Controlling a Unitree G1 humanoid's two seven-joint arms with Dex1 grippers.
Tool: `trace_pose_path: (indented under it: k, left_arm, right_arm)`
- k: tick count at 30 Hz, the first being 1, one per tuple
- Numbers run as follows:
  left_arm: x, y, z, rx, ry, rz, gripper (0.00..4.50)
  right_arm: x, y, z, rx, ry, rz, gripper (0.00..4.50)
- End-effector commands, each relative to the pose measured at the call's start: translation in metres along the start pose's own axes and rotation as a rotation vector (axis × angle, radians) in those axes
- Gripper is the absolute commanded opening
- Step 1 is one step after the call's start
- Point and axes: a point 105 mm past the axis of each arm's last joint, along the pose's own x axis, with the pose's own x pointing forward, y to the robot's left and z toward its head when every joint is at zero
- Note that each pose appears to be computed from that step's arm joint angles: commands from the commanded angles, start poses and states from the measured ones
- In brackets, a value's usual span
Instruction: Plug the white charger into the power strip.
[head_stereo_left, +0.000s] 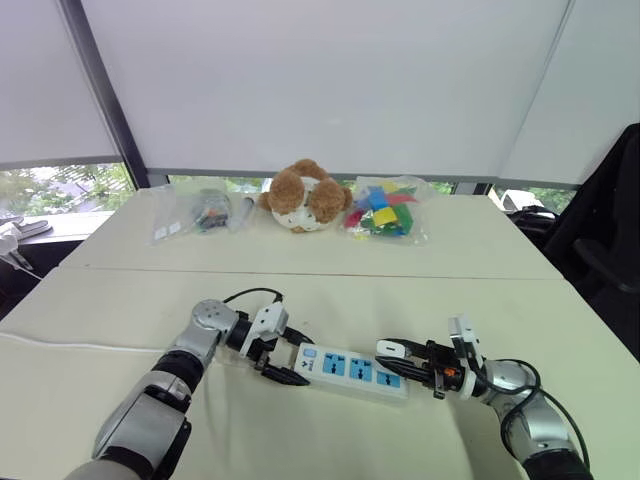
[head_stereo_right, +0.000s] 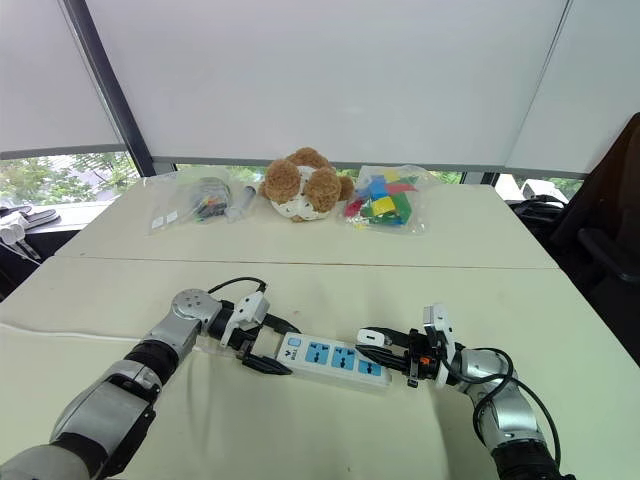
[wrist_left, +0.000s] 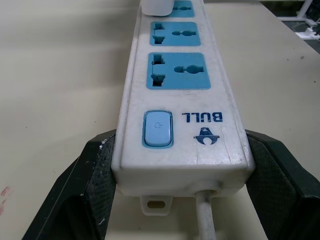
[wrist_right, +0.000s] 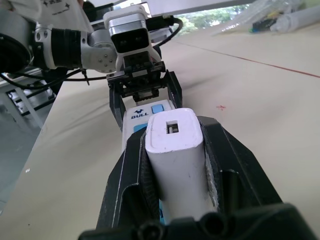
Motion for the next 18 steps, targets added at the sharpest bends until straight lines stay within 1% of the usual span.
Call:
trace_pose_path:
  k: [1, 5, 8, 15, 18]
  left_arm:
    - [-0.011, -0.015, -0.022, -0.048, 0.103, -0.037, 3.00]
    - [-0.011, -0.020, -0.023, -0.043, 0.106, -0.041, 3.00]
    - [-0.012, -0.023, -0.019, -0.044, 0.101, -0.041, 3.00]
    - [-0.014, -0.017, -0.015, -0.036, 0.073, -0.011, 3.00]
    - [-0.015, -0.020, -0.013, -0.036, 0.075, -0.010, 3.00]
  right_arm:
    - [-0.019, 0.008, -0.056, 0.163, 0.186, -0.050, 0.79]
    - [-0.023, 0.009, -0.067, 0.206, 0.214, -0.054, 0.79]
    - [-0.025, 0.014, -0.073, 0.221, 0.240, -0.031, 0.79]
    - [-0.031, 0.026, -0.093, 0.235, 0.330, 0.003, 0.79]
    - [-0.033, 0.026, -0.101, 0.229, 0.356, -0.003, 0.79]
